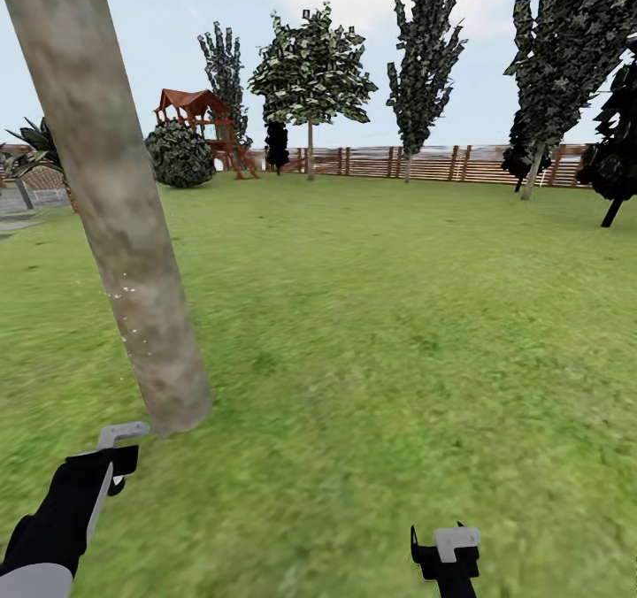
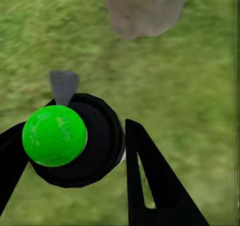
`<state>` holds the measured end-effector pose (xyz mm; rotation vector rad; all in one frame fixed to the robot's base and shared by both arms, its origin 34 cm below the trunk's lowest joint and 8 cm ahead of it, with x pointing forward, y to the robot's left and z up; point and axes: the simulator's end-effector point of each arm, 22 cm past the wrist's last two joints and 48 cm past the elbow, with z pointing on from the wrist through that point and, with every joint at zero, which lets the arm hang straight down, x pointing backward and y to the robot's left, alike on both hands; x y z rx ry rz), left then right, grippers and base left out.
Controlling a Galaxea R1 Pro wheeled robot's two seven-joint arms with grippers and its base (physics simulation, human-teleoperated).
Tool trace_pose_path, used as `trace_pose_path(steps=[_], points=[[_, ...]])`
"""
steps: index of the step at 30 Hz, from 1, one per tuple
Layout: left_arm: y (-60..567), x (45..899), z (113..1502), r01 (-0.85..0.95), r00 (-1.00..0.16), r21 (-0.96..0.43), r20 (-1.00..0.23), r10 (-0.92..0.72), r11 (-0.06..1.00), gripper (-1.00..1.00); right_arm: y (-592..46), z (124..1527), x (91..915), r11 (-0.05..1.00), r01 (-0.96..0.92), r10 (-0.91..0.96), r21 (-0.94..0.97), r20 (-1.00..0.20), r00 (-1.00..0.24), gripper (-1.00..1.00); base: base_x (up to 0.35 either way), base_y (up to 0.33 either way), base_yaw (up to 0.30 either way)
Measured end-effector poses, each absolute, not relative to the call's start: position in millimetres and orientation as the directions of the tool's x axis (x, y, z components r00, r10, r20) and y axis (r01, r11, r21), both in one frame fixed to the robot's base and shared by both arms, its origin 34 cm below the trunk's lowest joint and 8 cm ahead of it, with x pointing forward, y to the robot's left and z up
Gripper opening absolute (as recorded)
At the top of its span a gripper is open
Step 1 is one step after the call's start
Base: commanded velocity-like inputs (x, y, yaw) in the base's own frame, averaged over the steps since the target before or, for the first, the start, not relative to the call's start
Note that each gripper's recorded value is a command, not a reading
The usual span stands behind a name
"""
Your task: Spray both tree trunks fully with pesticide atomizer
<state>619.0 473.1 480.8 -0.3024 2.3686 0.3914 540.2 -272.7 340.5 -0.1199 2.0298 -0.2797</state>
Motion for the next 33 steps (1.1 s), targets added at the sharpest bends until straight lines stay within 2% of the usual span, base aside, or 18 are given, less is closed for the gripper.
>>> trace_pose_path(steps=[13, 17, 33], points=[[474.5, 618.5, 481.1, -0.324, -0.723, 0.194, -0.683, -0.11, 0.926, -1.0, -272.7, 340.6, 540.2, 0.968, 0.036, -0.205, -0.249, -0.865, -0.458, 1.0, 0.226, -0.202, 0.008], [474.6, 618.4, 481.0, -0.324, -0.723, 0.195, -0.682, -0.11, 0.926, -1.0, -272.6, 340.5, 540.2, 0.968, 0.036, -0.205, -0.249, -0.865, -0.458, 1.0, 0.179, -0.221, 0.22], [473.4, 618.7, 480.6, -0.322, -0.723, 0.194, -0.682, -0.109, 0.926, -1.0, -272.6, 340.4, 540.2, 0.968, 0.036, -0.205, -0.249, -0.865, -0.458, 1.0, 0.017, -0.271, 0.276]])
